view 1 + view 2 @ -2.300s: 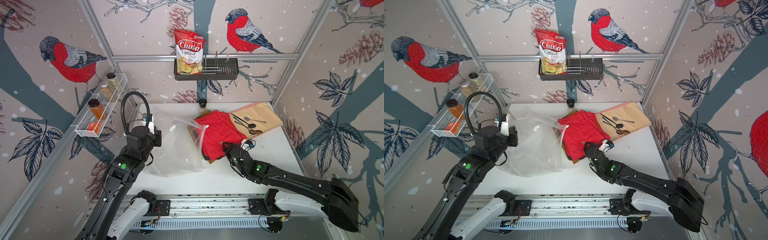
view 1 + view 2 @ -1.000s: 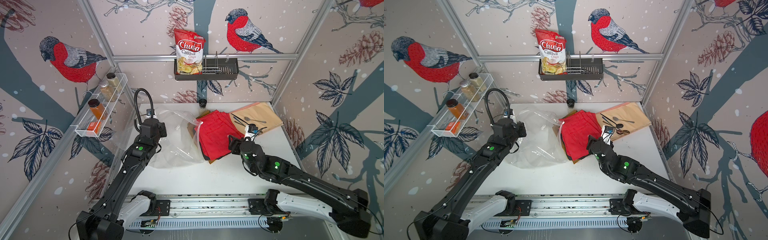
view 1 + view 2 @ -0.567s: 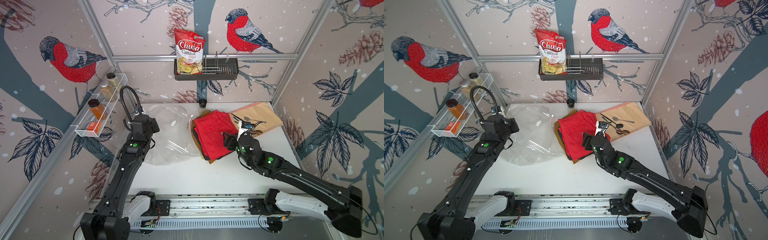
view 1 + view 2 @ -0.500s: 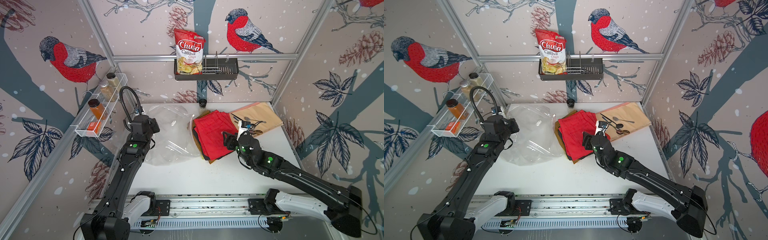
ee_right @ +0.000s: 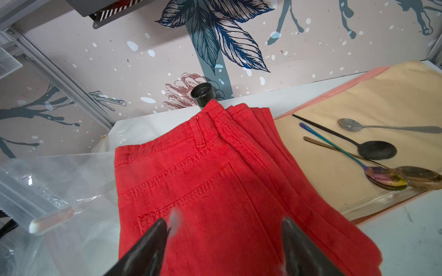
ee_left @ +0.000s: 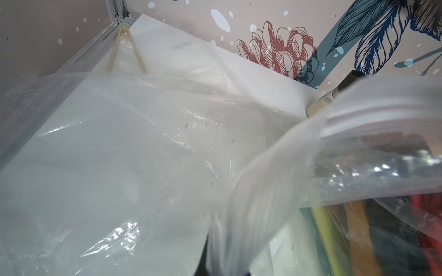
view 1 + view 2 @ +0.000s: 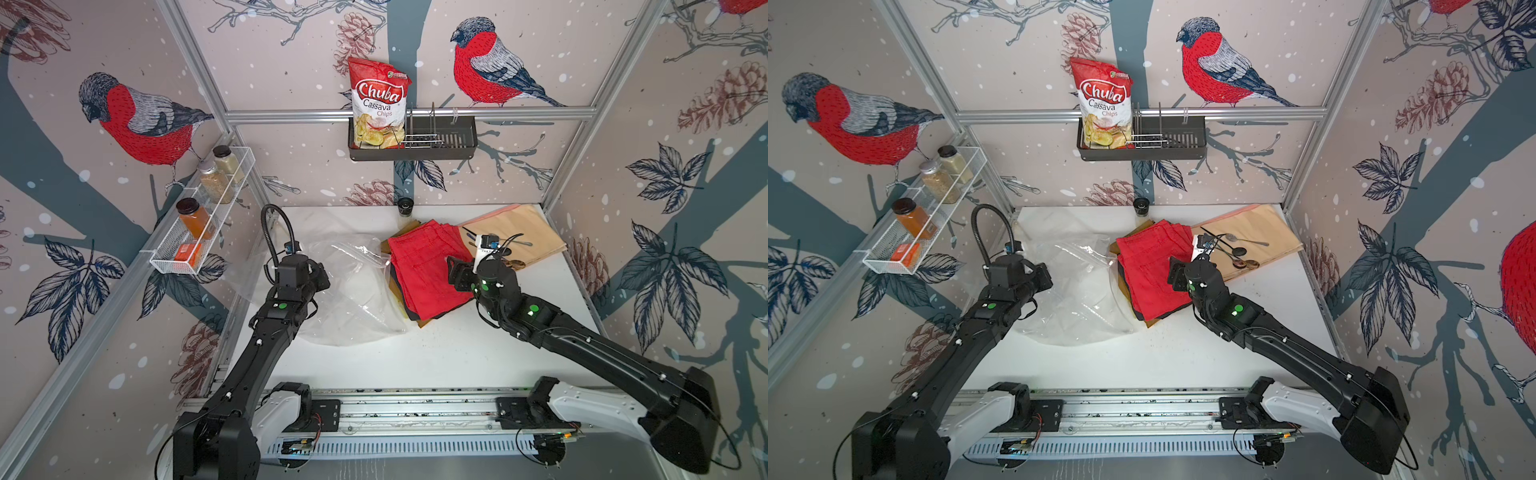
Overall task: Take the trousers out of the vacuum bag
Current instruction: Place the vacuum bag at the center of the board.
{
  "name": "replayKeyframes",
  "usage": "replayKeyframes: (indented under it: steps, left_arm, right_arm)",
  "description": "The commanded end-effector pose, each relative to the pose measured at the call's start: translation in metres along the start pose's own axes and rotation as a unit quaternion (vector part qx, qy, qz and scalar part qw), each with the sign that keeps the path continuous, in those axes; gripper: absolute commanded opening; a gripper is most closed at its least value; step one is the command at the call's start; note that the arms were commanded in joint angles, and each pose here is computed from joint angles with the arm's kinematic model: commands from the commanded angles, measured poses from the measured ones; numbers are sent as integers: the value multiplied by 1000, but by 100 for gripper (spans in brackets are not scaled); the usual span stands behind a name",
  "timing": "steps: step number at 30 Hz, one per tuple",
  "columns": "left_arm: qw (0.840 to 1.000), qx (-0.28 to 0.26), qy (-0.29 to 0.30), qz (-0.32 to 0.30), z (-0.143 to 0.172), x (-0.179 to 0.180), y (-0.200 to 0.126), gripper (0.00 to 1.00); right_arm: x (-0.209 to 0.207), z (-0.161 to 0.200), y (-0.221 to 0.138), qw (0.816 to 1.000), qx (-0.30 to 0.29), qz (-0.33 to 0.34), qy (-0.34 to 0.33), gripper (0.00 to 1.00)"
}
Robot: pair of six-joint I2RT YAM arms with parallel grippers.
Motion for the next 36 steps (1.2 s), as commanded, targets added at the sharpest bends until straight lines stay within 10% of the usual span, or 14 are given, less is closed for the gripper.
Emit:
replayKeyframes:
  steps: [1,21,36]
  left_arm:
    - [1000,-29,-7,3,-8,-3,6,16]
    - [970,-23,83,227,-34,-58,-67,96]
    - [979,-165,84,89,-100,-57,-85,98]
  right_arm:
    - [-1,-6,4,1000,-15,-24,-2,75]
    - [-20,-5,18,999,-17,-36,9,75]
    - [-47,-48,20,998,-54,-25,-27,80]
Point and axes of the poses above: each gripper's point midway between its finger pads, its own y axis out along the fingers, its own x axis along the line the jaws close on, z = x × y, the point moved 9 cm from there along -y, back along the fingers, and after that the axes turned 9 degrees about -y, right-handed, at the moved point
